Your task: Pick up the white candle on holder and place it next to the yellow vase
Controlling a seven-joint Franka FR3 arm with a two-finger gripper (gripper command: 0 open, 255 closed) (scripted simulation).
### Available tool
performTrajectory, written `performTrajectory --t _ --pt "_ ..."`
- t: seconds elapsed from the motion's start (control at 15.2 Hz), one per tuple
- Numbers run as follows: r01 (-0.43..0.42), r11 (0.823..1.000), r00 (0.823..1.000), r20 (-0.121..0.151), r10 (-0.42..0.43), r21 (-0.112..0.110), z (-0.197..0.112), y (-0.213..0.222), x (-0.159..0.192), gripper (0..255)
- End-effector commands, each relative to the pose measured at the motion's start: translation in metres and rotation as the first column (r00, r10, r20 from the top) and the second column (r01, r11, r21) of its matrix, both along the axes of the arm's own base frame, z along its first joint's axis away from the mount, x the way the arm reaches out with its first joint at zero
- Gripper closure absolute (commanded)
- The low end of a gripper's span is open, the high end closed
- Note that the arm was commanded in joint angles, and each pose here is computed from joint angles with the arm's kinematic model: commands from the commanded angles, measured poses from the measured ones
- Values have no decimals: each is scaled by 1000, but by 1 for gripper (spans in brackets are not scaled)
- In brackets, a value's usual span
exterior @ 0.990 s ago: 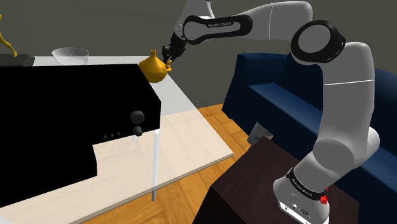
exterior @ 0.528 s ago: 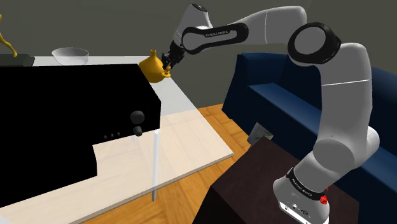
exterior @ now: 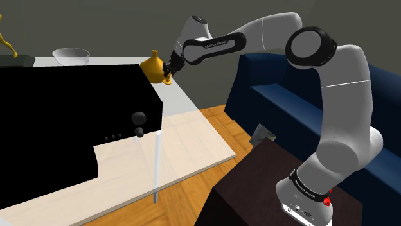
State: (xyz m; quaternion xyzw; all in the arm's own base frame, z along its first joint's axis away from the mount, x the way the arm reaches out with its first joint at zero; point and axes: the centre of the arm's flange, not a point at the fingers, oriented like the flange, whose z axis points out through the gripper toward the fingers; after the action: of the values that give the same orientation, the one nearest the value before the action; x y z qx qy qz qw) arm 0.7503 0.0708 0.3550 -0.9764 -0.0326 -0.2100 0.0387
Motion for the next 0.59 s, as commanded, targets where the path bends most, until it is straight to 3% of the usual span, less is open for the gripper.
performTrajectory --t 0.0,0.53 --pt "0 1000 1000 1 0 0 -10 -1 0 255" --pt "0 1000 1000 1 0 0 -49 -1 0 255"
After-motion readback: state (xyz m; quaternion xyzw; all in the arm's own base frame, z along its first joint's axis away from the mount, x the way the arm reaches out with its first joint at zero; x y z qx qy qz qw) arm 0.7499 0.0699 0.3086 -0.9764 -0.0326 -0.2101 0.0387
